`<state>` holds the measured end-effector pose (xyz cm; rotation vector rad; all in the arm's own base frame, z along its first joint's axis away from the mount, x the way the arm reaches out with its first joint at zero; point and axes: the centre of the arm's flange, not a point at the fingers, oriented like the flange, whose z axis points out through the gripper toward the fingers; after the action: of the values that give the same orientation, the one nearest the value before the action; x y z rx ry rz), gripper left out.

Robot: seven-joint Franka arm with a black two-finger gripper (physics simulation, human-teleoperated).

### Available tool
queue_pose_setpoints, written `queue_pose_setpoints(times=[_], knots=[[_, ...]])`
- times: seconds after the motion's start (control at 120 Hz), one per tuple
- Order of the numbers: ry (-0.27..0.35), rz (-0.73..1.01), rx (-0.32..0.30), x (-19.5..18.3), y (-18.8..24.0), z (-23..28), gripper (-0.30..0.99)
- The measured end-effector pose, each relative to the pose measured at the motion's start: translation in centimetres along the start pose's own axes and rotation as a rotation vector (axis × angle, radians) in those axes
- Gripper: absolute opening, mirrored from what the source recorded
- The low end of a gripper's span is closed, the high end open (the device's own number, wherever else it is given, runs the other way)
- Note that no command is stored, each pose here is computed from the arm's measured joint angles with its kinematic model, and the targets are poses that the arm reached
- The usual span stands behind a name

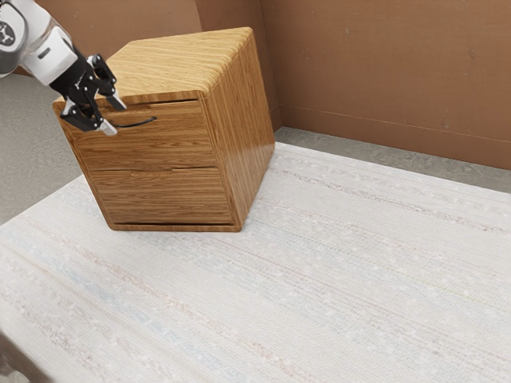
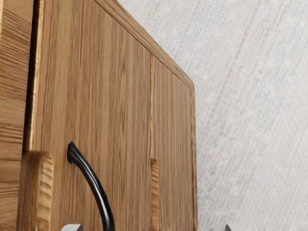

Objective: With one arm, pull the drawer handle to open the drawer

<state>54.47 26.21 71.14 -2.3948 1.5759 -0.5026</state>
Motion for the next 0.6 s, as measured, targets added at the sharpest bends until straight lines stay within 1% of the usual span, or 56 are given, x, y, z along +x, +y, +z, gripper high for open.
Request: queue_pose_setpoints(times=[0.108,0.283,0.6], knots=[[-0.029,-0.028,-0.006,0.0,0.1,0.0,0.31],[-0.049,-0.072,-0.02,-0.1,-0.2,1.1,0.22],[-0.057,-0.127,-0.027,0.2,-0.5,2.7,0.18]])
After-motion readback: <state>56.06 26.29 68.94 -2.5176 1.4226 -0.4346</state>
